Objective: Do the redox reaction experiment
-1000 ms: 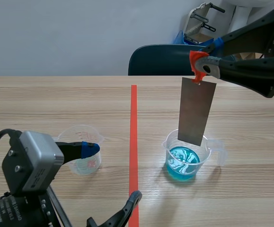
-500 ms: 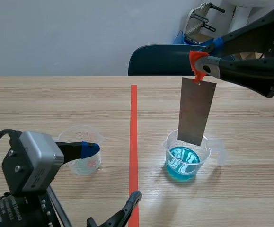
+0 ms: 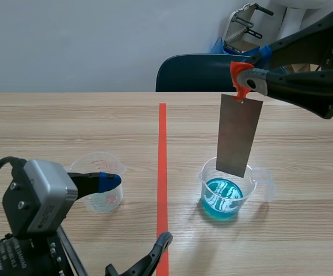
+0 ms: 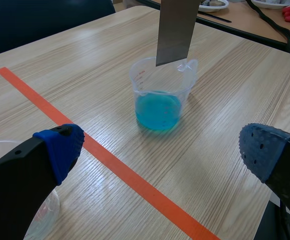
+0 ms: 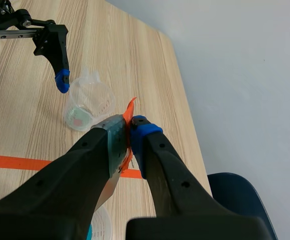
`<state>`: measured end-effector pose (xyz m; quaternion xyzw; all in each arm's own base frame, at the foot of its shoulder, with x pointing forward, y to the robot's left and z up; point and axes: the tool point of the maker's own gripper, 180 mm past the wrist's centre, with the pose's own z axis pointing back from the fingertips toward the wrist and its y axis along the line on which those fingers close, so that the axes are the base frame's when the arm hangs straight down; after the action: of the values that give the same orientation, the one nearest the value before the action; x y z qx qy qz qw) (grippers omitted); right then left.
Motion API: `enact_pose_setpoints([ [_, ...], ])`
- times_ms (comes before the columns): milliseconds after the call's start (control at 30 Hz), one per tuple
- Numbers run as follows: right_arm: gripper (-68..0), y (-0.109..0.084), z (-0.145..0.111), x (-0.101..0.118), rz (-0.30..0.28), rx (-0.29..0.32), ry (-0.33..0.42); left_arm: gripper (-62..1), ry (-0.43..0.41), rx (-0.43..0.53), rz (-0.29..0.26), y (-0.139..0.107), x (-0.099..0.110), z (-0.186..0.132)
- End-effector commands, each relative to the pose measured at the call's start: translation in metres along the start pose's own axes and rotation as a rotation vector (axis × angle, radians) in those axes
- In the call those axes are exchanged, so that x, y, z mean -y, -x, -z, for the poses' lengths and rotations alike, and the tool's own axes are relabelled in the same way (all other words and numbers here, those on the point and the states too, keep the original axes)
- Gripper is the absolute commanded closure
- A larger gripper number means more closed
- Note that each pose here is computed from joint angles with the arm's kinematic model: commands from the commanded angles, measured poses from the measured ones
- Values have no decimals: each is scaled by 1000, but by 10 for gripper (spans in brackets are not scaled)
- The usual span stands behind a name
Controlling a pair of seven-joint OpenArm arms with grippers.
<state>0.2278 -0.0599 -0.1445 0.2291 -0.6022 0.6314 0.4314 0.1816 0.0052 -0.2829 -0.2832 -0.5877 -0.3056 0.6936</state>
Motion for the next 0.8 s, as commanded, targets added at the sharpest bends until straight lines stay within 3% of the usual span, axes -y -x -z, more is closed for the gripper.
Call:
enact_pose_setpoints([
  [0,-8,-10,-2,8,-26,27,15,-623,8,40,-8,-11,3,2],
  [767,-8,-11,-2,8,-29,36,14,-623,7,40,-8,-11,3,2],
])
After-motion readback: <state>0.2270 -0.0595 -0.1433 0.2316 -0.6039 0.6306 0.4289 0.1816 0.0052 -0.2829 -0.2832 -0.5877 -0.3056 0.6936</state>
